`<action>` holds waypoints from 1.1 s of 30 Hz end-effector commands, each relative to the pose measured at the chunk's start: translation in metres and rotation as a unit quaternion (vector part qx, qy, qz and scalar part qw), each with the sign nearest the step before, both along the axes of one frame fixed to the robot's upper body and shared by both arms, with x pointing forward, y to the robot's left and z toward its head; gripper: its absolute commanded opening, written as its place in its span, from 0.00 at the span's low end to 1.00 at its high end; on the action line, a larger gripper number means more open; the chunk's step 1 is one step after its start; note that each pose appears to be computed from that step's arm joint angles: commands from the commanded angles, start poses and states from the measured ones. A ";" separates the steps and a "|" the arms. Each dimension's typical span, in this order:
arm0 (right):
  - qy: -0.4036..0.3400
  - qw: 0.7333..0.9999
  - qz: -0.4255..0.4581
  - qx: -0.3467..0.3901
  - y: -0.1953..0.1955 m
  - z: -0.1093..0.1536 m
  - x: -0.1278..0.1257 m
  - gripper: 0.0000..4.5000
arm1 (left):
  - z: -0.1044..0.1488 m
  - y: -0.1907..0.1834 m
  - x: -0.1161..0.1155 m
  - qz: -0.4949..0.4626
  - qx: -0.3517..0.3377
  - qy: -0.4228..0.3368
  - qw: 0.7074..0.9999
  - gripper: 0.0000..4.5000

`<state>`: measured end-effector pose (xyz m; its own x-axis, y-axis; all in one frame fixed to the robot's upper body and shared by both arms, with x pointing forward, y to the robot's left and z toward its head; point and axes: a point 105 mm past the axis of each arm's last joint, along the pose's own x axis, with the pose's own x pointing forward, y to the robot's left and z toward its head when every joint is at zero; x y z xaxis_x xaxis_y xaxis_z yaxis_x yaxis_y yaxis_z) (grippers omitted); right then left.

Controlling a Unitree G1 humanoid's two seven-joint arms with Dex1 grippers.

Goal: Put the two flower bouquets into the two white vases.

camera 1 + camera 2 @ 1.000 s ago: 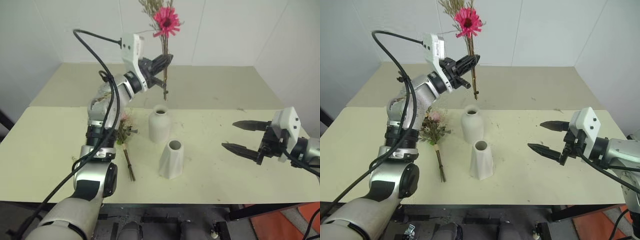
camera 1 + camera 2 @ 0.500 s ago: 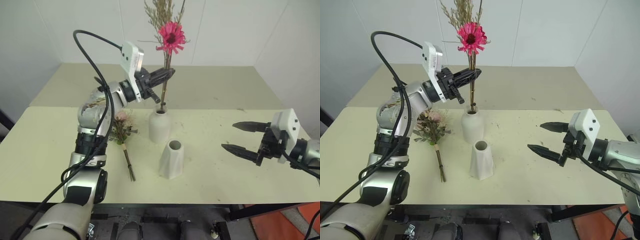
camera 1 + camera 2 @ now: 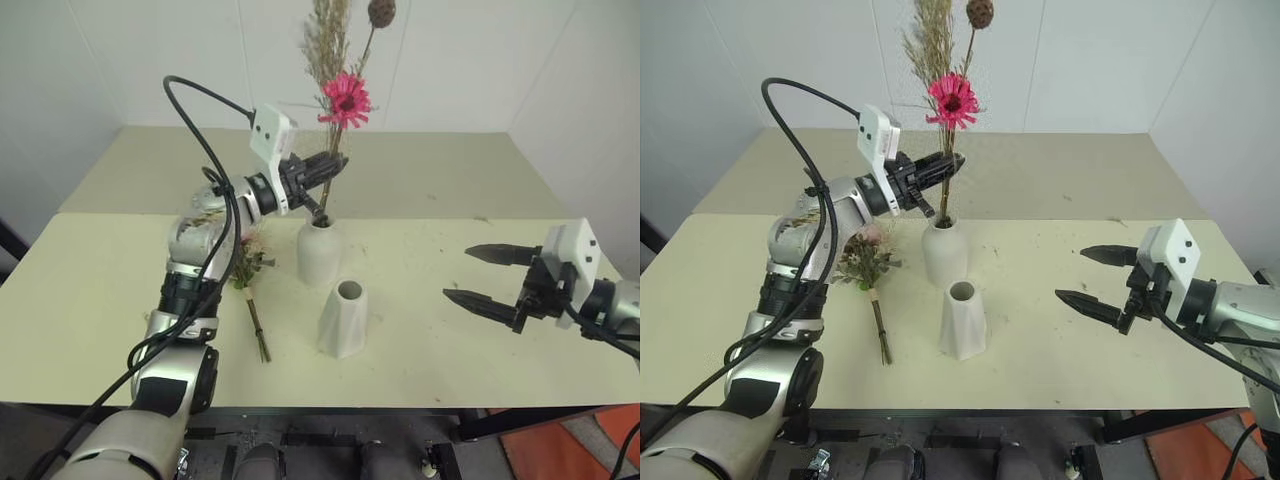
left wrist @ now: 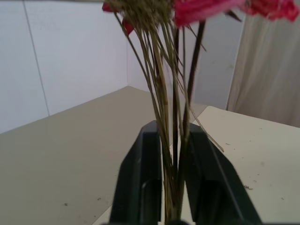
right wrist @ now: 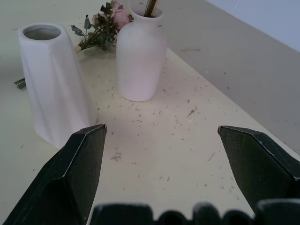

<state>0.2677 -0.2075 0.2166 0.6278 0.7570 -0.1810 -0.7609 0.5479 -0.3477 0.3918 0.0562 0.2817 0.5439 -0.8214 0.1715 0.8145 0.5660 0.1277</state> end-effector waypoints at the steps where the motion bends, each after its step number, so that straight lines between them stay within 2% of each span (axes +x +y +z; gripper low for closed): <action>1: -0.023 1.000 0.000 0.006 0.000 0.012 -0.005 1.00 | 0.014 0.008 -0.010 -0.005 -0.001 -0.023 1.000 0.44; 6: -0.021 1.000 -0.001 0.006 0.000 0.010 -0.007 1.00 | 0.006 0.046 -0.026 0.042 0.023 -0.013 0.999 0.80; 8: -0.019 1.000 -0.002 0.006 -0.001 0.009 -0.007 1.00 | -0.006 0.070 -0.036 0.074 0.049 0.014 0.996 0.95; 9: -0.018 1.000 -0.002 0.006 -0.001 0.008 -0.008 1.00 | -0.013 0.081 -0.041 0.092 0.072 0.032 0.993 0.99; 13: -0.015 1.000 0.001 0.006 -0.001 0.007 -0.007 1.00 | -0.039 0.108 -0.049 0.163 0.143 0.121 0.969 0.99; 15: -0.014 1.000 0.004 0.005 -0.001 0.007 -0.006 1.00 | -0.054 0.118 -0.049 0.203 0.189 0.169 0.946 0.99; 17: -0.014 1.000 0.009 0.003 0.000 0.007 -0.004 1.00 | -0.077 0.128 -0.048 0.242 0.223 0.261 0.907 0.99; 21: -0.016 1.000 0.016 0.002 0.002 0.008 -0.002 1.00 | -0.108 0.122 -0.054 0.243 0.257 0.361 0.863 0.99; 27: -0.021 1.000 0.016 0.002 0.004 0.010 -0.002 1.00 | -0.147 0.110 -0.053 0.252 0.287 0.406 0.831 0.99; 31: -0.025 1.000 0.010 0.005 0.004 0.010 -0.004 1.00 | -0.161 0.105 -0.053 0.264 0.293 0.415 0.820 0.99; 33: -0.025 1.000 0.009 0.004 0.004 0.009 -0.006 1.00 | -0.160 0.103 -0.052 0.269 0.295 0.412 0.819 0.90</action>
<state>0.2663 -0.2049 0.2147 0.6166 0.7673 -0.1763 -0.7700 0.5412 -0.3379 0.3401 0.1579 0.1230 0.5864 -0.2497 -0.7706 0.4268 0.9038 0.0320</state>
